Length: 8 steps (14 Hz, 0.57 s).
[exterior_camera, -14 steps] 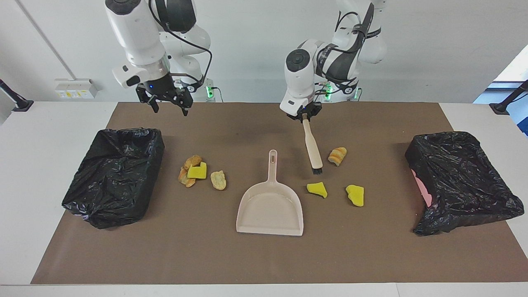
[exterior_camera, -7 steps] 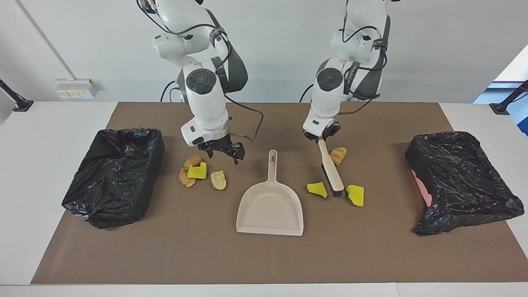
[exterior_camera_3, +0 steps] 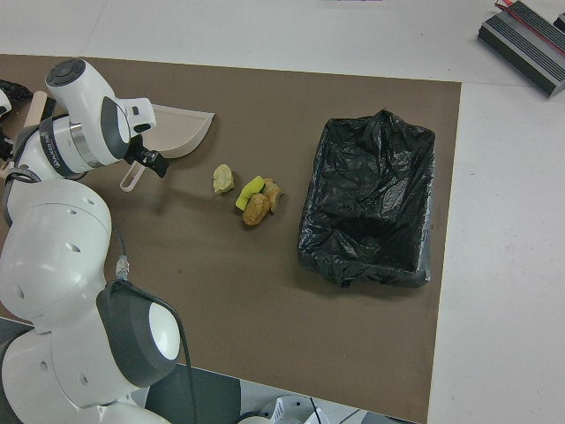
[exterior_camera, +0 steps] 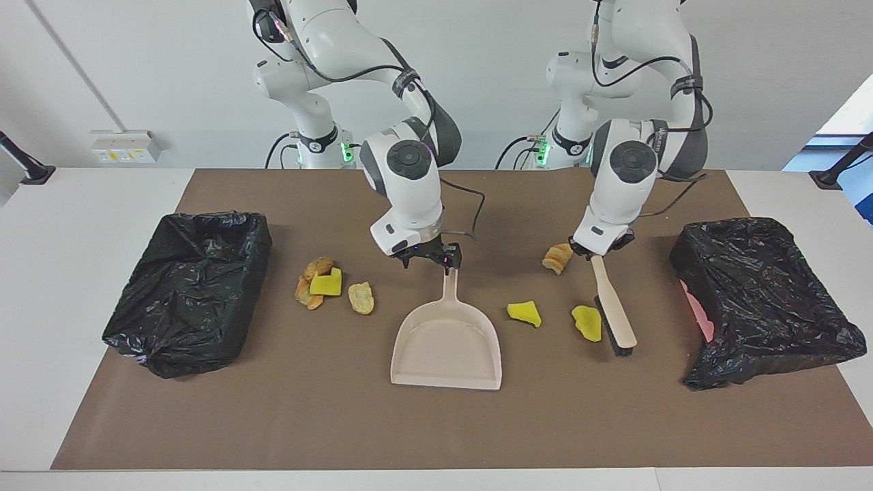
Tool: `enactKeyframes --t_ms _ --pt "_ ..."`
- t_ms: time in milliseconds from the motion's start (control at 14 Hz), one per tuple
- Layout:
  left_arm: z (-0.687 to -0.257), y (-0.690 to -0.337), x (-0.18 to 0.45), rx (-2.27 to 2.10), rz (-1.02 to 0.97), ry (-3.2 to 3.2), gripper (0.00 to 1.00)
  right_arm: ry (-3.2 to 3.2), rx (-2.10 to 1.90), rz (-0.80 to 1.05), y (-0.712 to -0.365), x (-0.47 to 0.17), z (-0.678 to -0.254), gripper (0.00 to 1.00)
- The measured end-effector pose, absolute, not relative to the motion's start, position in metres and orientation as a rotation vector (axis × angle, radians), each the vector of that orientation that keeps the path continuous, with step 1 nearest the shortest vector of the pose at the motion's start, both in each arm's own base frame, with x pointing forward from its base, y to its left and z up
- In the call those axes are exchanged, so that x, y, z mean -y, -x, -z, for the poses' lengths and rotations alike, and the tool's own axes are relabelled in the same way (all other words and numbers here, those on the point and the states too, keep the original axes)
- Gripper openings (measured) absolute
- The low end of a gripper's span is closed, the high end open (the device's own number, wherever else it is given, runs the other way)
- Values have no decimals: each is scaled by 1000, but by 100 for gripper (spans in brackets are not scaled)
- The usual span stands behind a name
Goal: Sweep and dump trash in bin
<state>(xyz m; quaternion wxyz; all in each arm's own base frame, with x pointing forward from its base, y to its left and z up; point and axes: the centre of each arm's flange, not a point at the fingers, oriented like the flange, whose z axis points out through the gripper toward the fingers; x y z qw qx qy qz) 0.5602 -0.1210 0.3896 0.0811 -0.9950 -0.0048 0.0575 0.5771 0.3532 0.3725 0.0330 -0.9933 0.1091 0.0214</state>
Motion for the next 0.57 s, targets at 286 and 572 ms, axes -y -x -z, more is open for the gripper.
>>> enactKeyframes --t_ms 286,572 --pt "-382 -571 70 -162 -260 2977 27 3096 -255 -36 -576 -378 -354 100" --pt "-368 -561 59 -433 -372 2957 27 3152 -206 14 -579 -376 -344 88"
